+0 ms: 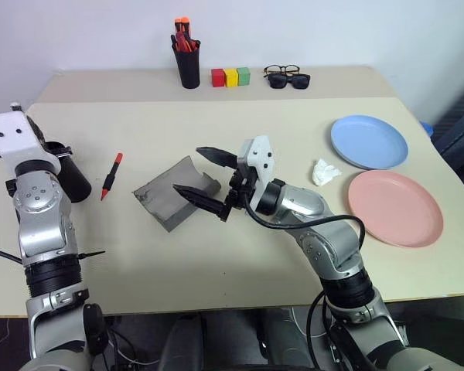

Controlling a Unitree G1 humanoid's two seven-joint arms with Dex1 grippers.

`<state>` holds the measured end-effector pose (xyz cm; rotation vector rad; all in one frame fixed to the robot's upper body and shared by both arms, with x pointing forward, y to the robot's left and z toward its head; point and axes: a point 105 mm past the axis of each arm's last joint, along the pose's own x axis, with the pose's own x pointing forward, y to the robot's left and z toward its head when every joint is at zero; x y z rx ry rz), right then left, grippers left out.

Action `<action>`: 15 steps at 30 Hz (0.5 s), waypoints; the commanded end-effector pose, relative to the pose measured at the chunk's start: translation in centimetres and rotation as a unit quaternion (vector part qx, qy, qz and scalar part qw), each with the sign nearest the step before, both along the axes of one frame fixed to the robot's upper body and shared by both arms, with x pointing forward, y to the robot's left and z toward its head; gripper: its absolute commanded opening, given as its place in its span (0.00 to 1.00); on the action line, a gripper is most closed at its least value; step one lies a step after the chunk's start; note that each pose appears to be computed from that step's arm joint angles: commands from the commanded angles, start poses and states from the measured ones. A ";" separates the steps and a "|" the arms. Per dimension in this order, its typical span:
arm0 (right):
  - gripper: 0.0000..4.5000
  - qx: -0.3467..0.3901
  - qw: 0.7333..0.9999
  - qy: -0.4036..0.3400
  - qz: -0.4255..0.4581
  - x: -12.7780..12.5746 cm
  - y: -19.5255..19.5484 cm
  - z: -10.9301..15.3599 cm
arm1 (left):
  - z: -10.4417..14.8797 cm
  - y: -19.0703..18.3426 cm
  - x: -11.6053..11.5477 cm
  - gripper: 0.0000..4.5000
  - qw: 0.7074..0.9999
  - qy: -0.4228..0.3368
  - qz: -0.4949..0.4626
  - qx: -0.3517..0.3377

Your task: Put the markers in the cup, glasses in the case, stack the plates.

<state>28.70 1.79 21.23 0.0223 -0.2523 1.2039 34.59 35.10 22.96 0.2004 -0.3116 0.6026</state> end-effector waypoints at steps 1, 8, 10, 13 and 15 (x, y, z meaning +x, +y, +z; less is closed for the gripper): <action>1.00 0.011 1.000 -0.023 0.001 -0.2 -0.2 1.0 | 1.3 0.2 -0.6 0.41 1.000 -0.029 0.007 0.009; 1.00 0.011 1.000 -0.017 -0.007 0.0 -0.5 0.9 | 4.3 -4.1 -0.5 0.41 0.990 -0.082 -0.111 0.005; 1.00 0.009 1.000 -0.016 -0.012 0.2 -0.8 0.7 | 4.5 -8.2 0.3 0.41 0.977 -0.054 -0.206 0.022; 1.00 0.005 1.000 -0.014 -0.016 0.4 -1.0 0.5 | 1.2 -10.2 1.8 0.53 0.971 0.077 -0.225 0.031; 1.00 0.003 1.000 -0.014 -0.017 0.5 -1.1 0.4 | -1.3 -9.7 2.5 0.71 0.967 0.163 -0.192 0.023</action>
